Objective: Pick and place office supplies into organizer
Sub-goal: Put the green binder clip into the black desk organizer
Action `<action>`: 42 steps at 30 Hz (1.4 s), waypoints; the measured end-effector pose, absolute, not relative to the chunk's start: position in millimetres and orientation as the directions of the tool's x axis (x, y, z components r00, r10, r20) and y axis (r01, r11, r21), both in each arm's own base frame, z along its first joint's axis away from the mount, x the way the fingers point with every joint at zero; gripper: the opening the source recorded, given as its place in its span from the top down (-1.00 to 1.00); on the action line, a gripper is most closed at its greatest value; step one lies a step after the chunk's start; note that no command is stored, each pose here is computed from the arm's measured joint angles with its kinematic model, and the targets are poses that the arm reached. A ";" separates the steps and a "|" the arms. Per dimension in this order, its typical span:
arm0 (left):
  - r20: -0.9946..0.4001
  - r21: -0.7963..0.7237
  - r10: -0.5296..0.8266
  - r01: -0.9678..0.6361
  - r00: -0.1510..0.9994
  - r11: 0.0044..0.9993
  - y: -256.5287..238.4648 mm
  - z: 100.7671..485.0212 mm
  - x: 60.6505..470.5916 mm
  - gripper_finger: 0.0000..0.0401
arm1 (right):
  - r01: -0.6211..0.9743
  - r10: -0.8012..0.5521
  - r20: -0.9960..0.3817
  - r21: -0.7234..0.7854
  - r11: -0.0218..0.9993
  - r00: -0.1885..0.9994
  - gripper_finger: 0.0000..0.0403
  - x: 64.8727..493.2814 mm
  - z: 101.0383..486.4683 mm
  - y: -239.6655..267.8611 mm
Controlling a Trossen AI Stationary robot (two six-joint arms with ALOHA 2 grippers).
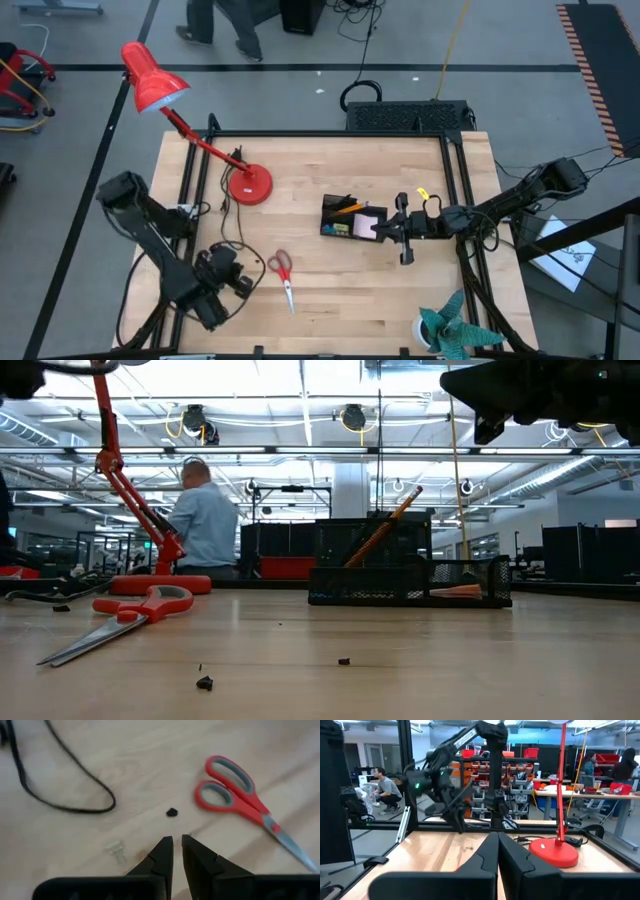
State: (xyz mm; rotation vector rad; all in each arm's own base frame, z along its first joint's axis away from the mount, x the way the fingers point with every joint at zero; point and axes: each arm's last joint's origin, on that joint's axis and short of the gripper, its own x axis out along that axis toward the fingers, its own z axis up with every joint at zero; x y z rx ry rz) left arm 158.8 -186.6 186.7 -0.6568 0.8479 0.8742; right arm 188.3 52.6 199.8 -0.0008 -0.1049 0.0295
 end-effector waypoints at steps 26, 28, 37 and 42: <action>-0.906 0.066 0.418 -0.959 0.057 0.274 -181.6 168.1 160.2 0.77 | -0.029 0.030 0.114 -0.006 1.000 0.993 1.00 187.0 201.9 52.2; -0.919 0.074 0.391 -0.955 0.045 0.286 -180.3 171.0 160.9 0.77 | -0.029 0.030 0.114 -0.005 1.000 0.993 1.00 187.0 201.9 52.2; -0.955 0.114 0.296 -0.912 0.008 0.393 -176.0 170.8 172.8 0.77 | -0.032 0.030 0.112 0.013 0.999 0.993 1.00 187.0 201.8 52.3; -0.954 0.144 0.300 -0.883 -0.004 0.447 -167.5 170.9 180.8 0.77 | -0.032 0.030 0.112 0.013 0.999 0.993 1.00 187.0 201.7 52.3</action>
